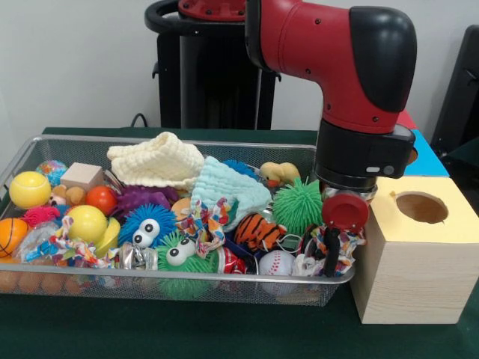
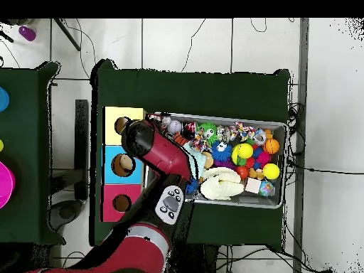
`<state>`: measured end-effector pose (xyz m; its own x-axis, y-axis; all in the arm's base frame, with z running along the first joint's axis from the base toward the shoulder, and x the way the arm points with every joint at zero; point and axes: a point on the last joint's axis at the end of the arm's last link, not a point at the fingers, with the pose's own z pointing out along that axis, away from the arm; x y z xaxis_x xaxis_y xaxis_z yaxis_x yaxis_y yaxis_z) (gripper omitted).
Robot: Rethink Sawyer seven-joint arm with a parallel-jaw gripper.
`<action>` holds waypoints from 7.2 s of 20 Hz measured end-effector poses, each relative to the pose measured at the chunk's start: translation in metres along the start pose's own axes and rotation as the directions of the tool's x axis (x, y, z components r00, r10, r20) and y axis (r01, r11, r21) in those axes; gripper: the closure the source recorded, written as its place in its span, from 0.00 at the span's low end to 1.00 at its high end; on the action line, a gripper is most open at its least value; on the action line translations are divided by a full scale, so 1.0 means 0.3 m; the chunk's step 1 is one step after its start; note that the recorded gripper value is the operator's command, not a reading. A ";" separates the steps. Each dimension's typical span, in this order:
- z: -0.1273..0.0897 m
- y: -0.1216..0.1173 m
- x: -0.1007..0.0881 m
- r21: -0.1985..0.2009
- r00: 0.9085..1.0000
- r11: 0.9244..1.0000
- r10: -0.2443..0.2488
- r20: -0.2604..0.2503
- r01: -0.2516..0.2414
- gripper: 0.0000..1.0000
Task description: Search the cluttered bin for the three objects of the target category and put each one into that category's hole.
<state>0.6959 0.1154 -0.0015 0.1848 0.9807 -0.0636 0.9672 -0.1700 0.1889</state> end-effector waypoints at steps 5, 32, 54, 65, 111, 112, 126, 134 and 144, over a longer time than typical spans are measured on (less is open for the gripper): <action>0.006 0.000 -0.011 0.010 1.000 1.000 0.010 -0.018 -0.010 1.00; -0.040 -0.067 -0.016 0.073 0.989 0.987 -0.143 0.026 0.141 1.00; -0.353 0.139 -0.085 0.241 0.873 0.872 -0.466 0.142 0.426 1.00; -0.393 0.187 -0.017 0.214 0.852 0.858 -0.502 0.150 0.468 1.00; -0.479 0.188 0.249 0.232 0.916 0.887 -0.394 -0.075 0.400 1.00; -0.472 0.187 0.246 0.225 0.919 0.891 -0.388 -0.075 0.394 1.00; -0.293 0.161 0.223 0.001 0.966 0.967 -0.256 -0.030 0.256 1.00; -0.303 0.157 0.244 -0.004 0.968 0.968 -0.249 -0.039 0.249 1.00; -0.361 0.098 0.312 0.151 0.963 0.956 -0.233 -0.132 0.252 1.00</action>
<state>0.7227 0.2127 0.1042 -0.0702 0.9972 0.0243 0.9974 0.0699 0.0164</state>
